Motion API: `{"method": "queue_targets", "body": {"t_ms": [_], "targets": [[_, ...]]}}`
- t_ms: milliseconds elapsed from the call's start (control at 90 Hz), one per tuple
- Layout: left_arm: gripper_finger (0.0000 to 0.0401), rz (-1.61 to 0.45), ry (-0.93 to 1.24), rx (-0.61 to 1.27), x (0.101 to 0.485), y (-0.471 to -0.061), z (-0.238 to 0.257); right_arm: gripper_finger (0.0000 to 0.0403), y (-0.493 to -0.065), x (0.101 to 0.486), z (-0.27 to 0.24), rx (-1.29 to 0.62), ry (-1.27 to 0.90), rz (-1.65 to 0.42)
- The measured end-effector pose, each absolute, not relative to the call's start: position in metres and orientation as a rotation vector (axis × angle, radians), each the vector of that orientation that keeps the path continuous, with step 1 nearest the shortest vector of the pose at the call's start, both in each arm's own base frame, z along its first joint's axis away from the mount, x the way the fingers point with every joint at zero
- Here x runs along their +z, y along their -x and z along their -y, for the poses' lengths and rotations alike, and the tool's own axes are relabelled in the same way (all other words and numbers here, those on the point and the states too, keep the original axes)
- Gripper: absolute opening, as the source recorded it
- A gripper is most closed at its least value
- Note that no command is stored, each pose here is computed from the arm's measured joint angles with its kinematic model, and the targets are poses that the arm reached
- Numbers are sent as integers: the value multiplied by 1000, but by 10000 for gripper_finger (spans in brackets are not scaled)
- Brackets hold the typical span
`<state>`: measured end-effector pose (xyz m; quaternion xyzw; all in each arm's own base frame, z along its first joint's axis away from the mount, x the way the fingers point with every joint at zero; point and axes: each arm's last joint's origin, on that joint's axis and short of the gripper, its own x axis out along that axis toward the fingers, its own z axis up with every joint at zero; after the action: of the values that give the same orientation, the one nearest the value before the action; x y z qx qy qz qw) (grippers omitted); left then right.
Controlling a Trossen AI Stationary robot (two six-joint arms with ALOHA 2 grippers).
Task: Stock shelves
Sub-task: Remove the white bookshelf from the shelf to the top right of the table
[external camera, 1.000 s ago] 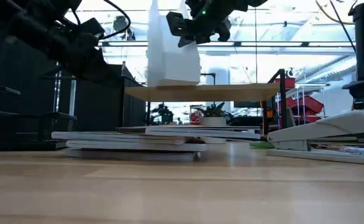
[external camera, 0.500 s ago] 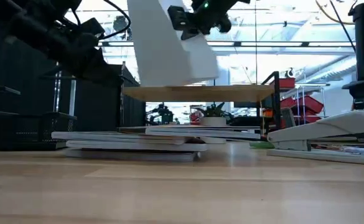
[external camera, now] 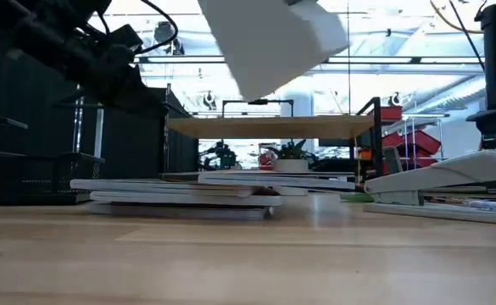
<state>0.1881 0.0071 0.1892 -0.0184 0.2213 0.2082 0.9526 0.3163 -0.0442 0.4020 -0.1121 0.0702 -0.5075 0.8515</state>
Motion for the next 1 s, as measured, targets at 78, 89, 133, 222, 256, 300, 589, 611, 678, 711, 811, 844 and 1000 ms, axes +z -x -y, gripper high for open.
{"method": "queue_targets", "body": {"t_ms": [78,89,133,222,256,300,589,611,678,711,811,844,1000], "targets": [[248,-449,38,423,189,-188,-7,0,-301,415,44,-1137,226,-123],[248,-449,38,423,189,-188,-7,0,-299,417,44,-1146,224,-120],[248,-450,37,423,189,-188,-7,0,-289,421,44,-1178,220,-112],[248,-449,38,423,189,-188,-7,0,-267,425,44,-1244,209,-107],[248,-449,38,423,189,-188,-7,0,-259,425,45,-1270,203,-105],[248,-448,38,423,189,-188,-7,0,-247,423,45,-1308,200,-112],[248,-442,39,423,190,-188,-7,0,-173,375,50,-1541,111,-91],[248,-439,39,422,190,-189,-7,0,-169,371,51,-1554,106,-88],[248,-421,43,422,192,-189,-7,0,-158,357,53,-1577,88,-76],[248,-411,46,421,193,-190,-7,0,-155,350,54,-1586,83,-75],[248,-379,53,420,195,-191,-7,0,-148,326,58,-1614,79,-85],[248,-370,55,419,196,-192,-7,0,-147,319,59,-1621,75,-86],[248,-347,60,418,198,-192,-7,0,-145,286,64,-1646,57,-95]]}}
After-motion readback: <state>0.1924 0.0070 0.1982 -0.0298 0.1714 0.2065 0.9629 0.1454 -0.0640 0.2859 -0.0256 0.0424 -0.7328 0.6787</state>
